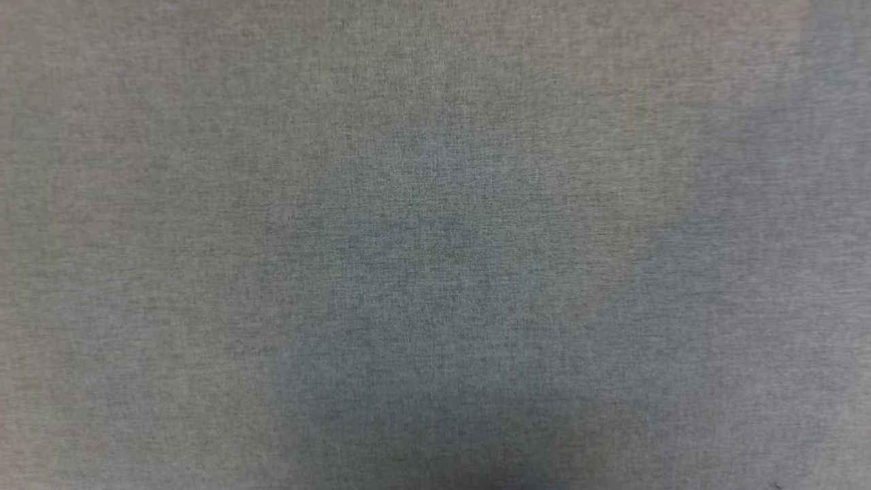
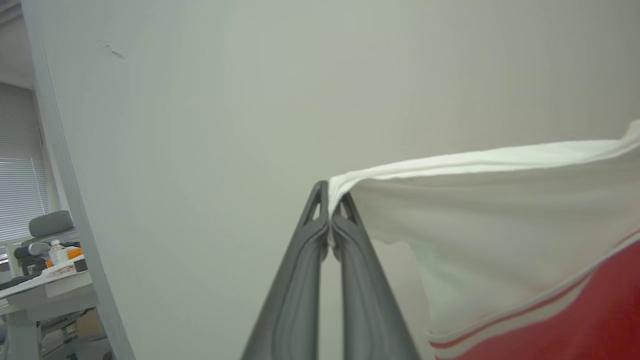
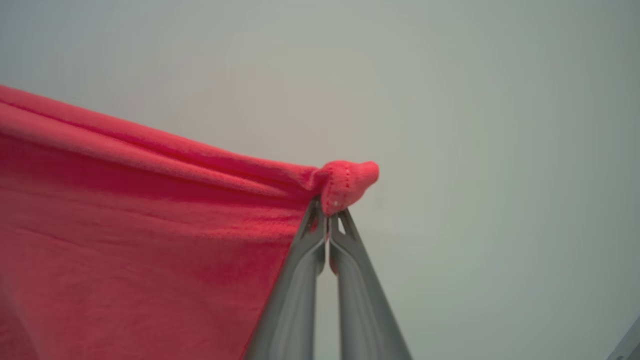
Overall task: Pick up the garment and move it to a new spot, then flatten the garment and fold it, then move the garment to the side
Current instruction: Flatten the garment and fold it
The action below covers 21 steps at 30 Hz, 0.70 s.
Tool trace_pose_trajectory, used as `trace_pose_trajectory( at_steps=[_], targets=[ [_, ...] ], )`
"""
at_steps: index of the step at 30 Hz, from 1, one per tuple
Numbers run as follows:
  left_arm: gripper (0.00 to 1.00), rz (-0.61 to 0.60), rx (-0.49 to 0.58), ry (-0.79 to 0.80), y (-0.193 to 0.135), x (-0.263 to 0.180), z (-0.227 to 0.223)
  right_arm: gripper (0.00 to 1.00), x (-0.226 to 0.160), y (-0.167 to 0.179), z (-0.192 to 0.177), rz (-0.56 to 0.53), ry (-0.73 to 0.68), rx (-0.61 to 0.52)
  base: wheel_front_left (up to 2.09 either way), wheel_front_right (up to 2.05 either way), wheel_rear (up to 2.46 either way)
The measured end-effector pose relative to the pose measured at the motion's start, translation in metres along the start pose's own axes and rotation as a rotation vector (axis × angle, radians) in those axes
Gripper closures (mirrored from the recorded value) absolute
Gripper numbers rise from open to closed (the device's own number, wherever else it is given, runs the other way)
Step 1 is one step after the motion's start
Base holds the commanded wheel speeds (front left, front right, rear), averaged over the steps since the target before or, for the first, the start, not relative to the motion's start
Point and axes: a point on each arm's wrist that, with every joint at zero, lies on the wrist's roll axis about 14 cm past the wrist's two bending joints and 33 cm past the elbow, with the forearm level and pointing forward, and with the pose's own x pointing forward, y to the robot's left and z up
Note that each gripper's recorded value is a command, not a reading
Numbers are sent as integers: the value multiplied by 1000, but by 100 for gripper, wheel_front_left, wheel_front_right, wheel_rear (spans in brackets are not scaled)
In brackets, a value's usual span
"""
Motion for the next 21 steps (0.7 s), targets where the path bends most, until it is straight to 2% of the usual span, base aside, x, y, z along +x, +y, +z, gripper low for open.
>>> trace_pose_trajectory(
  at_steps=[6,10,14,21],
  targets=[
    [100,8,-58,20,-15,-3,-45,100,7,9,-56,-3,44,10,0,0,0],
    [100,0,-95,38,-25,-10,-59,100,7,18,-77,9,47,19,0,0,0],
    [100,-34,-135,134,-48,-41,-95,100,-9,27,-111,29,99,7,0,0,0],
    [100,-68,-234,250,-82,-107,-122,100,-54,43,-154,93,209,-31,0,0,0]
  ],
)
